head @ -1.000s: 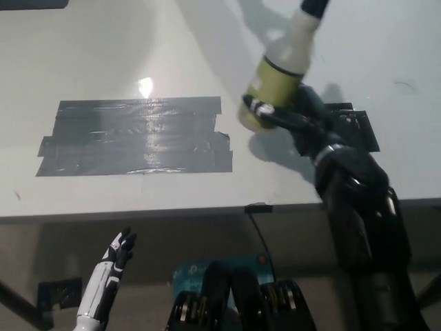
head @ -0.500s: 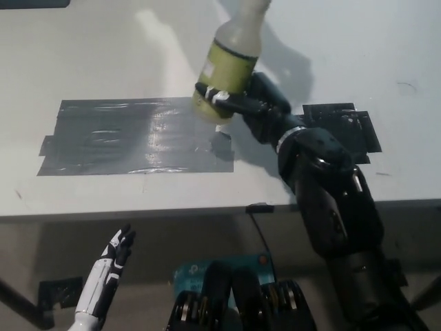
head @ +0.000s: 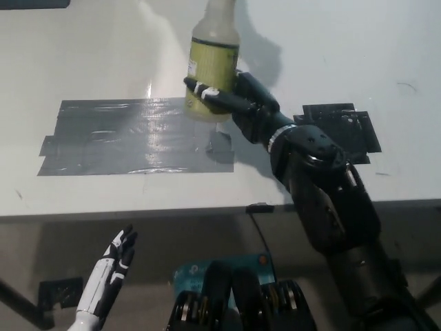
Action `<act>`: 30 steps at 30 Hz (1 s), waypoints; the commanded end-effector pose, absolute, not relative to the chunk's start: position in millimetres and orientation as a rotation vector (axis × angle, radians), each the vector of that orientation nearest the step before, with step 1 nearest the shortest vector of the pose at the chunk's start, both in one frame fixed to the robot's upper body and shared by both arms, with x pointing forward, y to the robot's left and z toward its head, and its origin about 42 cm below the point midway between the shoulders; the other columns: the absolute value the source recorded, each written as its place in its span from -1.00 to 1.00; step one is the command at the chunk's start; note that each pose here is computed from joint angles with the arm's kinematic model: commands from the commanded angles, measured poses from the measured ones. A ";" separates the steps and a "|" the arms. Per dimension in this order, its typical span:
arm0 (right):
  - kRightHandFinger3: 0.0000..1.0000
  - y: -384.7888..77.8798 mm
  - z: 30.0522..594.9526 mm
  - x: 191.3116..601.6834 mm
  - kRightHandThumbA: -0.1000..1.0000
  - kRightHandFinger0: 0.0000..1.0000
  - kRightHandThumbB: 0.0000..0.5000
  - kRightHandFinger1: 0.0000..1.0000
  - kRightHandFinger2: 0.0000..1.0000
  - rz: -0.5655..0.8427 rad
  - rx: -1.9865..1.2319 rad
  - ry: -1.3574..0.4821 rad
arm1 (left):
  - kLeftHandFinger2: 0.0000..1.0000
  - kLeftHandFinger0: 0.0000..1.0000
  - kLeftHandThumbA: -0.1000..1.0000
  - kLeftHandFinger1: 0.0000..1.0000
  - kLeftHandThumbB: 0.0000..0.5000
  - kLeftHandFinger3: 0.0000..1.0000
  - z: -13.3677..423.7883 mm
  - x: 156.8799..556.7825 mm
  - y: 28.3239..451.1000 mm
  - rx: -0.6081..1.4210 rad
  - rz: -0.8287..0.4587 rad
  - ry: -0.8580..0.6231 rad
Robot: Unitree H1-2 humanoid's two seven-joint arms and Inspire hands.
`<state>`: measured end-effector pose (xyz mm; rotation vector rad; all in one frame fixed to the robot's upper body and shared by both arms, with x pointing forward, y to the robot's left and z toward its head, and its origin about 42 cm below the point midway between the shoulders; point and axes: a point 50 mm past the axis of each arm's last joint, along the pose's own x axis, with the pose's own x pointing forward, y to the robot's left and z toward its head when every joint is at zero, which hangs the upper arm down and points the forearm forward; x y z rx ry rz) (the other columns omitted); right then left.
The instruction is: A spray bottle is kept on the black marked spot on the table infront of the robot and the robot extends its right arm to pick it up and hands it to a person
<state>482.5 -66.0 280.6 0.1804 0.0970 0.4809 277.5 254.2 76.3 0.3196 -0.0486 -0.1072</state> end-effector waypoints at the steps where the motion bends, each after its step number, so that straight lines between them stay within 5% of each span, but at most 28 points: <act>1: 1.00 -65.0 300.6 477.1 0.23 1.00 1.00 1.00 1.00 0.639 0.206 0.035 | 1.00 1.00 0.91 1.00 -0.10 1.00 89.7 285.3 254.5 0.361 -0.131 -0.094; 5: 1.00 -94.6 306.0 468.1 0.42 1.00 1.00 1.00 1.00 0.607 0.157 -0.038 | 1.00 1.00 0.83 1.00 -0.25 1.00 91.1 287.8 252.6 0.366 -0.144 -0.104; 15: 1.00 -189.1 343.4 391.9 0.77 1.00 0.91 1.00 1.00 0.426 -0.060 -0.390 | 1.00 1.00 0.87 1.00 -0.01 1.00 91.1 292.2 253.1 0.350 -0.135 -0.110; 18: 1.00 -201.7 343.3 354.2 0.71 1.00 0.95 1.00 1.00 0.392 -0.036 -0.474 | 1.00 1.00 1.00 1.00 0.09 1.00 90.0 291.3 254.0 0.350 -0.134 -0.109; 23: 1.00 -211.2 293.7 283.4 0.88 1.00 0.81 1.00 1.00 0.292 -0.108 -0.559 | 1.00 1.00 1.00 1.00 0.31 1.00 85.2 287.5 250.4 0.311 -0.133 -0.113; 30: 1.00 -216.2 221.8 264.0 0.88 1.00 0.53 1.00 1.00 0.195 -0.129 -0.437 | 1.00 1.00 1.00 1.00 0.41 1.00 81.8 281.8 252.0 0.303 -0.130 -0.106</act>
